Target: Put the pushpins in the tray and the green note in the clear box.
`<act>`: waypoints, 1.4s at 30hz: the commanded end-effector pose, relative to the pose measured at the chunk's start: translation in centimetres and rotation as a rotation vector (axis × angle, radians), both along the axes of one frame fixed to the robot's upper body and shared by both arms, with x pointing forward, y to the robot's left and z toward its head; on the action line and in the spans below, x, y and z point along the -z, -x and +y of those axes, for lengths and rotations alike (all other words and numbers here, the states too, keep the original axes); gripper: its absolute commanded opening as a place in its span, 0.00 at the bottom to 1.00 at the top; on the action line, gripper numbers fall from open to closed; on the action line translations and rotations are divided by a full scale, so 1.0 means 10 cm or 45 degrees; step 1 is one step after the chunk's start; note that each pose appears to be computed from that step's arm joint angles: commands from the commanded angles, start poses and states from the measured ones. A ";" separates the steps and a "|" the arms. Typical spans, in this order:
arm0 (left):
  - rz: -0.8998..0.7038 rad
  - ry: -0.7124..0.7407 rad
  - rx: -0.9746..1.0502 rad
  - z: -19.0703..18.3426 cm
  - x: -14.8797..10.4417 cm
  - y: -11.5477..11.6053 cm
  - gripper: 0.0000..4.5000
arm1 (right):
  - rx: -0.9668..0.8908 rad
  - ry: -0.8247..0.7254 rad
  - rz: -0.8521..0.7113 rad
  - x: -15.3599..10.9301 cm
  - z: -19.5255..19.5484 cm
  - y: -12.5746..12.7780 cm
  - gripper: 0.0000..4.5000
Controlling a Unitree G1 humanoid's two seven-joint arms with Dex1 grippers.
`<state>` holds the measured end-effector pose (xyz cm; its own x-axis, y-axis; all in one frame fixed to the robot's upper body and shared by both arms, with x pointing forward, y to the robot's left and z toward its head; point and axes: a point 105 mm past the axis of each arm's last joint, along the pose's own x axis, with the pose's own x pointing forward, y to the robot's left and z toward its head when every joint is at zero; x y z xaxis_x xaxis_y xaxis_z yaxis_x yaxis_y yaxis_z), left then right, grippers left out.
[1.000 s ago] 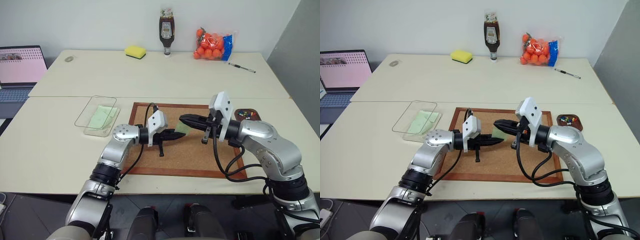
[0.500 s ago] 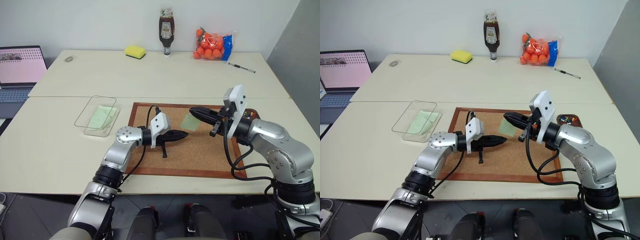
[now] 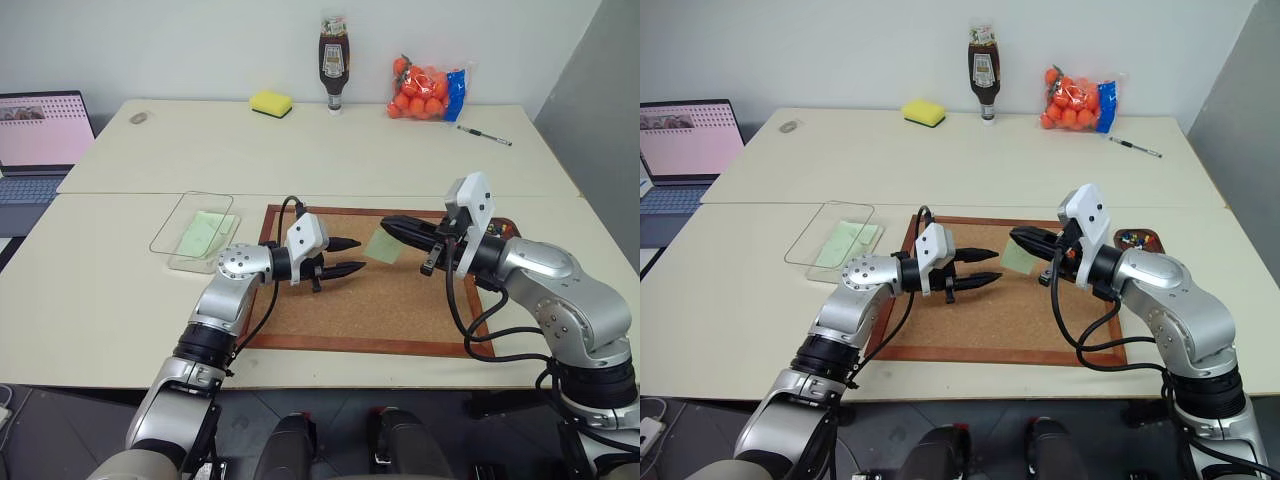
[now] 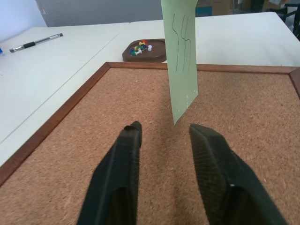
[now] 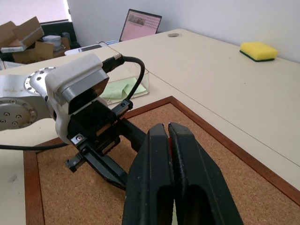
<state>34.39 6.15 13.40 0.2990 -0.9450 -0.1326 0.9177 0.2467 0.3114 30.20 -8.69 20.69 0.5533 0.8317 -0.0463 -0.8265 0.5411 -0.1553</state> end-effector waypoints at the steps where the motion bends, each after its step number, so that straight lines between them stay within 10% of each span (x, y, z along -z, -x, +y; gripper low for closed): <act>1: -0.081 0.041 0.039 -0.04 -0.18 0.02 0.64 | -0.037 0.016 -0.099 -0.13 0.03 0.06 0.00; 7: 0.009 0.148 0.014 -0.10 -0.27 -0.03 0.90 | -0.072 0.059 -0.124 -0.12 0.08 0.07 0.00; 18: 0.091 0.150 0.076 -0.30 -0.27 -0.01 0.90 | -0.108 0.077 -0.144 -0.12 0.17 0.09 0.00; 38: 0.210 0.170 0.129 -0.33 -0.23 0.06 0.02 | -0.130 0.054 -0.148 -0.13 0.23 0.12 0.00; 42: 0.256 0.190 0.112 -0.32 -0.21 0.05 0.00 | -0.127 0.050 -0.148 -0.13 0.23 0.12 0.00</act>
